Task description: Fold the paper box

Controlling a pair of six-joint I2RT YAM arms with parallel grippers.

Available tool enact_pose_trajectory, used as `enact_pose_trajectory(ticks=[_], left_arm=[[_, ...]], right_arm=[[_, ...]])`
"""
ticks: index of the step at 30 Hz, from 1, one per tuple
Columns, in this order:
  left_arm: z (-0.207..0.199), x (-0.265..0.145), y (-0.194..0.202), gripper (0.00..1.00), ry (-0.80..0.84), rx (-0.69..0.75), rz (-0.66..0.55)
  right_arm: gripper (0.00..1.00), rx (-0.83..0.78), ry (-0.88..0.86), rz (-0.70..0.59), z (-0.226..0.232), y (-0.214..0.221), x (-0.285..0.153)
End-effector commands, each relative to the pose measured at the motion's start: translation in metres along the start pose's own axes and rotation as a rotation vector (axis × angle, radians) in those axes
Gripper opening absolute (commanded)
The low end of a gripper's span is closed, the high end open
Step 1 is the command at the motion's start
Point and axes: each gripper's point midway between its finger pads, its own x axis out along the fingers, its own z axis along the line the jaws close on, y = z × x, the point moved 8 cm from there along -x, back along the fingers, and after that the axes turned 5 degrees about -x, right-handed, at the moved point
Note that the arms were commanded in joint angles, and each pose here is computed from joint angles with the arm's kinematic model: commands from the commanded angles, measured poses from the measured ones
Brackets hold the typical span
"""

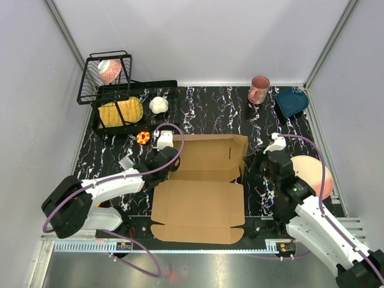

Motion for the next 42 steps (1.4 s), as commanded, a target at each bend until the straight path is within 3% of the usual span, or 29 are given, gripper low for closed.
enact_pose_trajectory(ticks=[1,12,22,27,30,37,42], left_arm=[[-0.021,0.001,-0.028,0.00,0.046,-0.049,-0.074],[-0.023,0.005,-0.025,0.00,0.015,-0.051,-0.080],[-0.030,0.004,-0.018,0.00,0.074,-0.072,-0.134],[-0.025,0.003,-0.013,0.00,0.071,-0.074,-0.148],[-0.022,0.003,-0.011,0.00,0.061,-0.066,-0.150],[-0.018,0.001,-0.010,0.00,0.053,-0.061,-0.156],[-0.017,-0.004,-0.008,0.00,0.076,-0.081,-0.184]], right_arm=[[0.04,0.043,-0.189,0.007,0.022,-0.006,-0.009],[0.00,-0.001,-0.322,0.045,0.034,-0.005,-0.017],[0.02,-0.013,-0.398,0.175,0.042,0.011,0.003],[0.37,-0.031,-0.355,0.156,0.040,0.007,0.001],[0.48,-0.052,-0.327,0.125,0.038,0.000,-0.002],[0.64,-0.063,-0.295,0.120,0.038,-0.005,0.001],[0.67,-0.059,-0.252,0.103,0.038,-0.011,0.011]])
